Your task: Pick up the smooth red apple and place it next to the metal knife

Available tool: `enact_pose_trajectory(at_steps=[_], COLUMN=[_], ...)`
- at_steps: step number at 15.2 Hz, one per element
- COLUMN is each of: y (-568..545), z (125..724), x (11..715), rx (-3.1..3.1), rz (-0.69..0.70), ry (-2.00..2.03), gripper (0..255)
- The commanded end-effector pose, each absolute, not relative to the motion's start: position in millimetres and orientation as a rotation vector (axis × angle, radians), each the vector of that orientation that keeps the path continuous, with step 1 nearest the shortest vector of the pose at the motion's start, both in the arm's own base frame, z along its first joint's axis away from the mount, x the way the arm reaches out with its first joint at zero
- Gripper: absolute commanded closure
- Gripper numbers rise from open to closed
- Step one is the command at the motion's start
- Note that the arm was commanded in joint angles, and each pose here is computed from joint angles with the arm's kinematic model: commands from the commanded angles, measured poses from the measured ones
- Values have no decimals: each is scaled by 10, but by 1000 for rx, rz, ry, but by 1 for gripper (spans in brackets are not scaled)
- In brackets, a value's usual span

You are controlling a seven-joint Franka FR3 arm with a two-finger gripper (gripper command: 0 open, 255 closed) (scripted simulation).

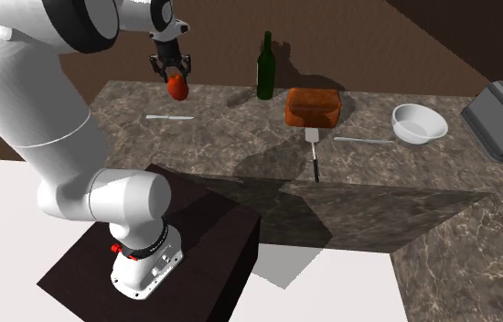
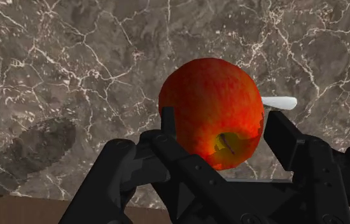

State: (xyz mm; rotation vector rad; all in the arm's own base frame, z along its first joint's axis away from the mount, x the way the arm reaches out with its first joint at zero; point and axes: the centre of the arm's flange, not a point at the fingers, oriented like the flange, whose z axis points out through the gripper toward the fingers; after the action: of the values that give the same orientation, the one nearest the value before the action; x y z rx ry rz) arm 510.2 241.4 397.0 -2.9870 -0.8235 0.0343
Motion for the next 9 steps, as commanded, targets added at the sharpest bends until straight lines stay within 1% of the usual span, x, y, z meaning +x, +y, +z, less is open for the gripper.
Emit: enact_pose_trajectory(at_steps=[1,9], y=[2667,3715], z=[3995,3998], x=[5121,5255], rx=[-2987,-2987], rz=[34,34], ry=[-822,-822], gripper=[255,255])
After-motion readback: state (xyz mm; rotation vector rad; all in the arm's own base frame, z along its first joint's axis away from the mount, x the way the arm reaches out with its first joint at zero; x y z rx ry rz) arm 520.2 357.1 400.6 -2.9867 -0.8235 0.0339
